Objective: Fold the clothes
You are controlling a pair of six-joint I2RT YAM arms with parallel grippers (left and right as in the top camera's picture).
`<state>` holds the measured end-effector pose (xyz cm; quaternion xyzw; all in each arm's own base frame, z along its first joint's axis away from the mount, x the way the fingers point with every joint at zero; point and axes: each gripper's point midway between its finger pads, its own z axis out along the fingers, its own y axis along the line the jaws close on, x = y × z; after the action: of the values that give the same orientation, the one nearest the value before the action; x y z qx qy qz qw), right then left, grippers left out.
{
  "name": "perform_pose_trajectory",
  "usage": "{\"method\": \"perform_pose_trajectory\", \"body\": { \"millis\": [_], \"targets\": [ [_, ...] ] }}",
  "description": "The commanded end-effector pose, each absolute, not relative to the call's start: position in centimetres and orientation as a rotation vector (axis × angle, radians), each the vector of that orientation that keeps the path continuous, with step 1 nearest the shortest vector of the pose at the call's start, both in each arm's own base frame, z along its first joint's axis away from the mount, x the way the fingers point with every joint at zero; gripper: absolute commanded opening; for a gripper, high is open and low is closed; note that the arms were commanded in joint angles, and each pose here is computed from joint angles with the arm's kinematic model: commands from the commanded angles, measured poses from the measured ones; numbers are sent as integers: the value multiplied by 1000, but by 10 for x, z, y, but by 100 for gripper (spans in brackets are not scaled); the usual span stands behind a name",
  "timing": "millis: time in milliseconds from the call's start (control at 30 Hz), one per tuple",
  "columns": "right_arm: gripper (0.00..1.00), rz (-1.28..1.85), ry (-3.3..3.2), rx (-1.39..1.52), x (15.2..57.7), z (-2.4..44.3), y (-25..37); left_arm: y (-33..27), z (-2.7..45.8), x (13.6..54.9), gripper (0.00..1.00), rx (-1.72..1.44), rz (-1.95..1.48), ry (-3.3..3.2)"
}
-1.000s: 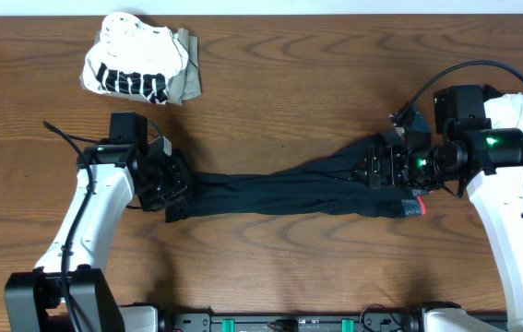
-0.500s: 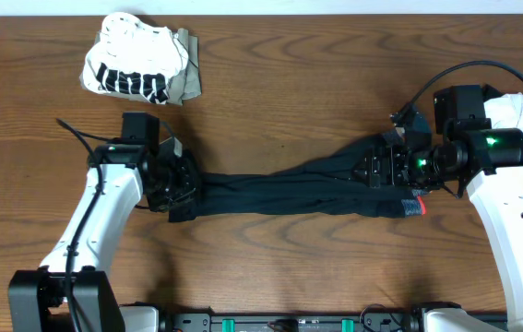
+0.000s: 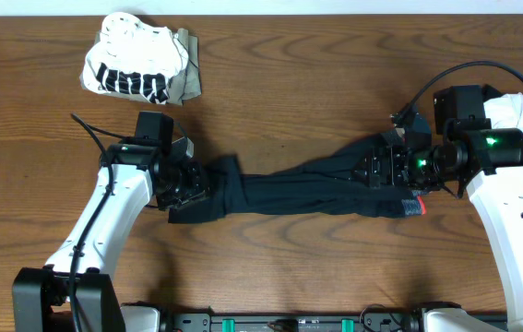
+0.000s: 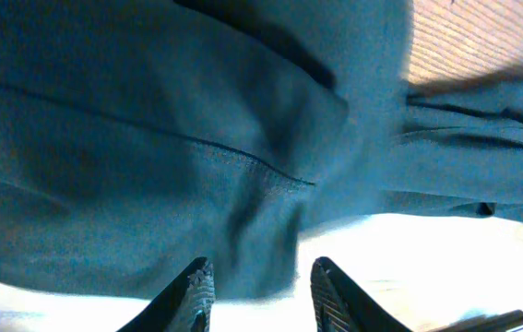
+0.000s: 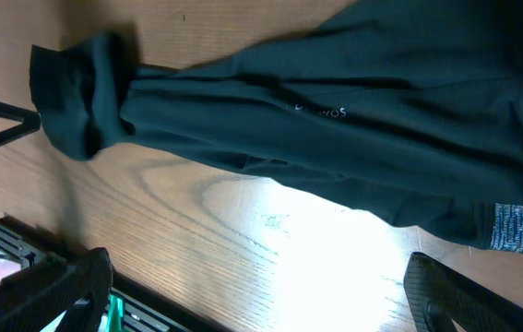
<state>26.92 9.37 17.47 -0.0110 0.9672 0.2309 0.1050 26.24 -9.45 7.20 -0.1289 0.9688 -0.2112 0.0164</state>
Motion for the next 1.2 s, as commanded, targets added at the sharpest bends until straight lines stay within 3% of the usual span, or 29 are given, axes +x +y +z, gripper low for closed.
{"method": "perform_pose_trajectory", "body": {
  "millis": [0, 200, 300, 500, 633, 800, 900, 1167],
  "targets": [
    [99, 687, 2862, -25, 266, 173, 96, -94, 73, 267, 37, -400, -644, 3011],
    [99, 688, 2862, -23, 267, 173, 96, -95, 75, 267, 38, -394, -655, 3005],
    [99, 690, 2866, -6, 266, 173, 96, -83, 72, 269, 47, -399, -576, 3004],
    [99, 691, 2880, 1, 263, 172, 96, -44, 67, 276, 52, -509, -429, 2974],
    [99, 692, 2886, 2, 262, 172, 96, -18, 67, 278, 78, -507, -431, 2954],
    [99, 691, 2876, -1, 264, 172, 96, -17, 71, 279, 86, -452, -607, 2914],
    [99, 695, 2868, -4, 266, 173, 97, -18, 64, 274, 99, -457, -620, 2918],
    [99, 696, 2876, -1, 264, 172, 97, -43, 41, 274, 98, -375, -866, 2903]
  ]
}}
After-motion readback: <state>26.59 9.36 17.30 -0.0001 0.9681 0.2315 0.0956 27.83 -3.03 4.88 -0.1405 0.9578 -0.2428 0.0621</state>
